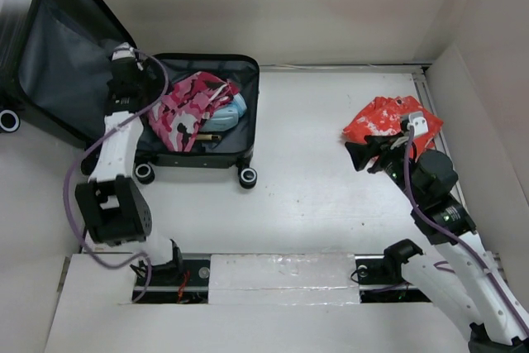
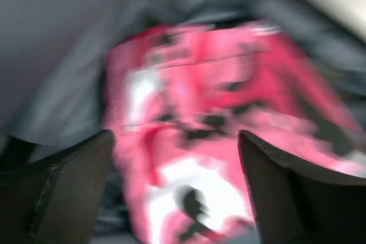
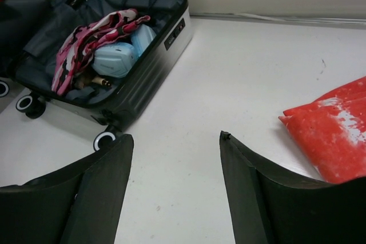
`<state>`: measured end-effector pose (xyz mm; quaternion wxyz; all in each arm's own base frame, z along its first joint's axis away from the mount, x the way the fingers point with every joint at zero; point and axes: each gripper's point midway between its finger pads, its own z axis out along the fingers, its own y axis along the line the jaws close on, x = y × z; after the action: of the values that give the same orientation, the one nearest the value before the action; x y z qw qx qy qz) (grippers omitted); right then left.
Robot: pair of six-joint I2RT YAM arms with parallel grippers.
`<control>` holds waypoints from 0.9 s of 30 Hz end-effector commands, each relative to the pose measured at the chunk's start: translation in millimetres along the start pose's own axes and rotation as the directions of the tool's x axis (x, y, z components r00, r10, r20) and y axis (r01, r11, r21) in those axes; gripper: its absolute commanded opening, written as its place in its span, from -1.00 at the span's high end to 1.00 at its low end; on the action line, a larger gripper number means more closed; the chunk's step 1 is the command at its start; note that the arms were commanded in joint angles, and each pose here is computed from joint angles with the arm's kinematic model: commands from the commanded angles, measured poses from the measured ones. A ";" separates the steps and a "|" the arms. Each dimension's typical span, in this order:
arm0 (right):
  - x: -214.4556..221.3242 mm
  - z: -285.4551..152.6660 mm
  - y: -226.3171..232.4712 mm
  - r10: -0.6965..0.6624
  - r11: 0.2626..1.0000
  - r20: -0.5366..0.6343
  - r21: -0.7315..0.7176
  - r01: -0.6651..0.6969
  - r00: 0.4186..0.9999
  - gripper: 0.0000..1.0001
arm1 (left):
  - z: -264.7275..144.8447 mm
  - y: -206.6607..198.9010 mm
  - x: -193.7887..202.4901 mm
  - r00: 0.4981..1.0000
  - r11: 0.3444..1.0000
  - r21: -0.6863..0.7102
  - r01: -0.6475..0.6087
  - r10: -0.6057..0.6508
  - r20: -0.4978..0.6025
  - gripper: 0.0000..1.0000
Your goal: Pack the luggage
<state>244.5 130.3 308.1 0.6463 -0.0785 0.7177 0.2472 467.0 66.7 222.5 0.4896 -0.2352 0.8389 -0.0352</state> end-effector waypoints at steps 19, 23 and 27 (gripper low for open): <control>-125.5 -56.6 -5.5 -0.050 0.985 0.242 0.170 0.008 0.969 -0.28 | -147.4 -457.0 290.9 0.972 0.715 0.698 -0.048 0.193 -0.131 -0.88; -115.1 -41.2 -7.4 -0.050 0.985 0.193 0.173 0.016 0.980 -0.31 | -143.1 -481.1 348.6 0.953 0.725 0.689 -0.006 0.213 -0.216 -0.88; -111.1 -33.2 -1.3 -0.039 0.991 0.189 0.133 0.014 0.981 -0.31 | -123.1 -487.1 391.8 0.925 0.757 0.648 0.086 0.180 -0.334 -0.93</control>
<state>229.3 83.3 421.8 0.7267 -0.0074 0.6598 0.1912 368.6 -531.2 63.1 0.3695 0.0394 0.8821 -0.2895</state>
